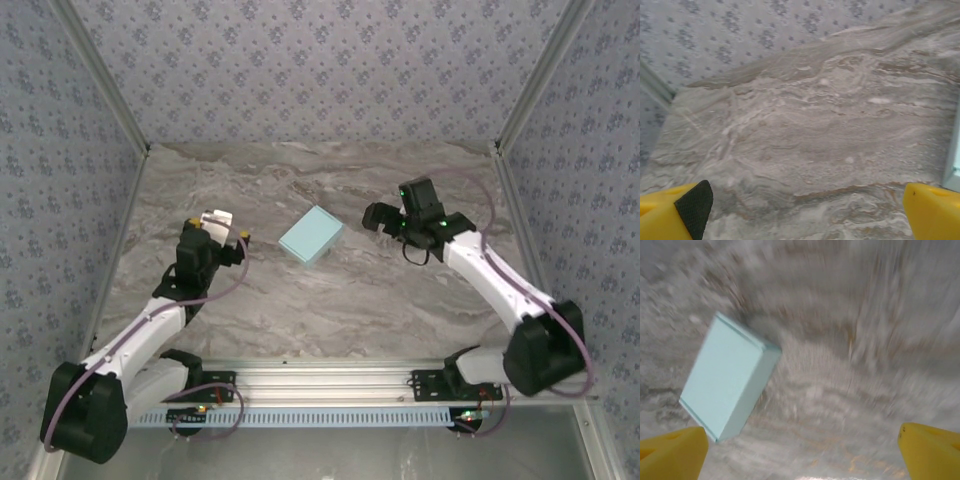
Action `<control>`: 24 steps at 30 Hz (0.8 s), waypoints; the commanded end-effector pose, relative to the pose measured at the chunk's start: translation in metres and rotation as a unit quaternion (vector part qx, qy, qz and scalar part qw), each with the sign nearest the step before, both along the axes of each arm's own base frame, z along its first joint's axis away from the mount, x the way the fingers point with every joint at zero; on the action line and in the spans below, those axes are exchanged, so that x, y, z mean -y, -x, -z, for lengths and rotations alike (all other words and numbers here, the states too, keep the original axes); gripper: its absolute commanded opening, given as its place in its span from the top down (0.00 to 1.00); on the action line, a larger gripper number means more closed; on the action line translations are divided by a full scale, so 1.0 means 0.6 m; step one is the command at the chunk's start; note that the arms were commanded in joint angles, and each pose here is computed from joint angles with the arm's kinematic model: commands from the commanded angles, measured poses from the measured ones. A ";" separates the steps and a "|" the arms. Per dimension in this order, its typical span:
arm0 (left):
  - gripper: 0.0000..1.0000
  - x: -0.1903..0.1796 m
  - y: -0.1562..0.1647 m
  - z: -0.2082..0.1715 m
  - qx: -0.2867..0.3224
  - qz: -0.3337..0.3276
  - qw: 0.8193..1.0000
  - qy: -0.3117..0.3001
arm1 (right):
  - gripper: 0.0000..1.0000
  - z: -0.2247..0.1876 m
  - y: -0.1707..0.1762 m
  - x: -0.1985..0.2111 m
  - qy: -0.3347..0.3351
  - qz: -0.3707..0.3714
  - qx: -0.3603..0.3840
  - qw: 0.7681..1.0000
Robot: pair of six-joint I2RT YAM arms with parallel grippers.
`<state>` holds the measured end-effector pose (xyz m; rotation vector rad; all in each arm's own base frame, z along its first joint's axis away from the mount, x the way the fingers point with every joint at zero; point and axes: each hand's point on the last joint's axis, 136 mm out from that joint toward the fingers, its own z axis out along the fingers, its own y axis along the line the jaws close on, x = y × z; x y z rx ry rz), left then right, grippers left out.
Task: Fold the paper box
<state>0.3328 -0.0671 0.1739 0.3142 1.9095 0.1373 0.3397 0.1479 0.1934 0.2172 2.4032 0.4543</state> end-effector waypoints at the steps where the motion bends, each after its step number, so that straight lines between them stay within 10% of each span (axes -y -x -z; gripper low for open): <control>1: 0.01 -0.027 0.007 -0.005 0.006 -0.033 0.999 -0.019 | 0.00 -0.074 -0.006 0.096 0.198 0.030 0.121 0.972; 10: 0.01 -0.049 0.013 -0.002 0.021 -0.062 0.998 0.014 | 0.00 -0.118 0.057 0.268 0.248 0.224 0.267 0.904; 24: 0.01 -0.066 -0.019 0.097 -0.021 -0.062 0.995 0.080 | 0.00 0.110 0.038 0.346 0.244 0.182 0.279 0.911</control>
